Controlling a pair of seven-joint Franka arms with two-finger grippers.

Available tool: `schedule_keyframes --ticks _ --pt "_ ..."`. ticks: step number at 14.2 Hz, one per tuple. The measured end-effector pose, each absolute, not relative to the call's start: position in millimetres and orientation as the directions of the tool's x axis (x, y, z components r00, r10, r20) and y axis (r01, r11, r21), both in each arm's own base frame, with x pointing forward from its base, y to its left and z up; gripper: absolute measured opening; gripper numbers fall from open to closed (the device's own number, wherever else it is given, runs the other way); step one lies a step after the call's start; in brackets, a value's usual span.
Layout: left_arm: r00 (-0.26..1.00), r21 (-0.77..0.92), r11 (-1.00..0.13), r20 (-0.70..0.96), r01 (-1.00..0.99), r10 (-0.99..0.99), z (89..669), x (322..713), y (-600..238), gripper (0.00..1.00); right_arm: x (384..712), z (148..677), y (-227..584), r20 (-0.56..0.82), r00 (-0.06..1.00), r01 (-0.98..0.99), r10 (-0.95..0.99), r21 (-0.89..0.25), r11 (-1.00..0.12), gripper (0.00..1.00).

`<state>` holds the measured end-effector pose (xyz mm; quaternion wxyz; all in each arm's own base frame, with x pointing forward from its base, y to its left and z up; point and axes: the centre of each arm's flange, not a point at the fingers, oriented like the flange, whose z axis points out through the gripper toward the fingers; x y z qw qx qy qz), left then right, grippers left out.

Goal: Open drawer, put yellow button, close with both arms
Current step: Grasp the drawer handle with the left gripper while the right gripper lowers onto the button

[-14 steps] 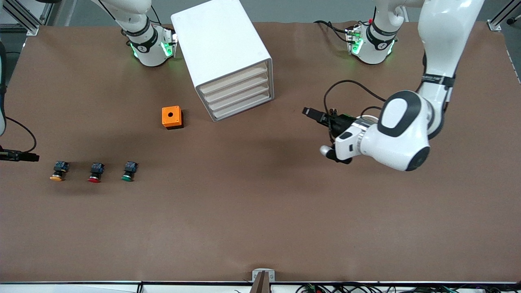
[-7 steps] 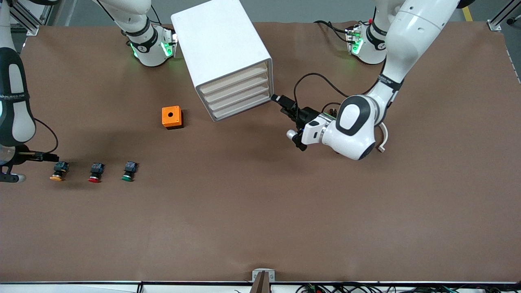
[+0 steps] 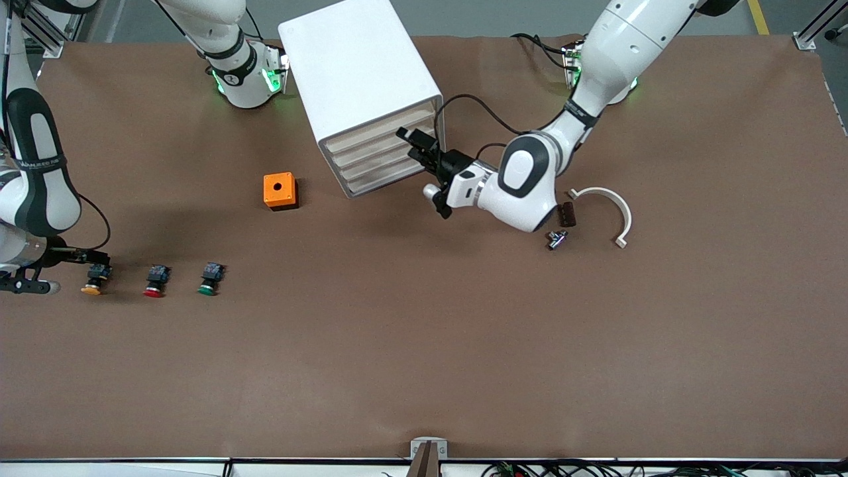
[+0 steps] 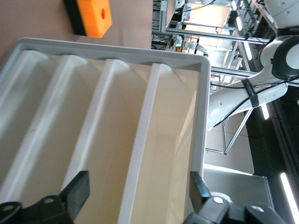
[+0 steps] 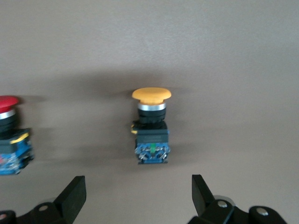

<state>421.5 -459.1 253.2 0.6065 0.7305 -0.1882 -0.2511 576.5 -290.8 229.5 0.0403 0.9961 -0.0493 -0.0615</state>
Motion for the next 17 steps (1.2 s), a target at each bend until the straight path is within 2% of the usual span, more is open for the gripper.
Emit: schedule_keyframes --ticks 1,3,4,6,7,9,10,12,13,14,15,16,17 --pt "0.806 0.983 -0.183 -0.129 0.026 -0.577 248.2 415.2 -465.0 0.87 575.1 222.4 -294.4 -0.116 0.987 -0.098 -0.107 0.087 -0.991 1.00" --pt "0.809 0.984 -0.175 -0.121 0.023 -0.576 235.3 408.5 -469.4 0.78 574.6 210.2 -298.7 -0.102 0.989 -0.101 -0.110 0.090 -0.991 1.00" --pt "0.809 0.985 -0.172 -0.121 0.025 -0.575 230.5 407.3 -469.9 0.78 574.6 204.2 -299.8 -0.095 0.989 -0.102 -0.110 0.091 -0.991 1.00" --pt "0.813 0.987 -0.159 -0.117 0.031 -0.571 227.9 404.9 -472.6 0.67 574.5 192.0 -300.4 -0.089 0.990 -0.101 -0.109 0.092 -0.991 1.00" --pt "0.813 0.988 -0.154 -0.117 0.034 -0.570 228.8 402.7 -475.4 0.67 574.4 187.2 -300.2 -0.088 0.990 -0.100 -0.108 0.092 -0.991 1.00" --pt "0.811 0.988 -0.148 -0.117 0.039 -0.573 229.9 398.2 -480.7 0.55 574.0 180.8 -300.0 -0.088 0.990 -0.099 -0.107 0.092 -0.991 1.00" --pt "0.810 0.988 -0.147 -0.118 0.039 -0.575 230.0 396.4 -482.4 0.54 574.4 178.7 -300.1 -0.083 0.991 -0.098 -0.106 0.093 -0.991 1.00" --pt "0.808 0.988 -0.147 -0.117 0.038 -0.578 230.2 394.2 -484.4 0.40 574.7 174.6 -300.1 -0.078 0.991 -0.097 -0.105 0.094 -0.991 0.97" --pt "0.807 0.988 -0.147 -0.116 0.037 -0.579 230.4 393.7 -485.1 0.40 574.7 173.6 -300.0 -0.077 0.991 -0.097 -0.105 0.094 -0.991 0.97" --pt "0.807 0.989 -0.146 -0.115 0.035 -0.580 230.7 393.6 -485.6 0.32 574.7 173.6 -300.0 -0.077 0.992 -0.097 -0.105 0.094 -0.991 0.90" --pt "0.807 0.989 -0.145 -0.113 0.034 -0.580 231.3 394.0 -486.0 0.32 574.7 173.6 -299.9 -0.077 0.992 -0.097 -0.104 0.094 -0.991 0.77" --pt "0.807 0.989 -0.144 -0.112 0.033 -0.579 231.9 394.5 -486.3 0.27 574.9 173.6 -299.7 -0.077 0.992 -0.097 -0.104 0.094 -0.991 0.66" --pt "0.808 0.989 -0.142 -0.107 0.030 -0.579 232.8 395.3 -486.7 0.17 575.8 174.7 -299.0 -0.075 0.992 -0.096 -0.103 0.094 -0.991 0.56"
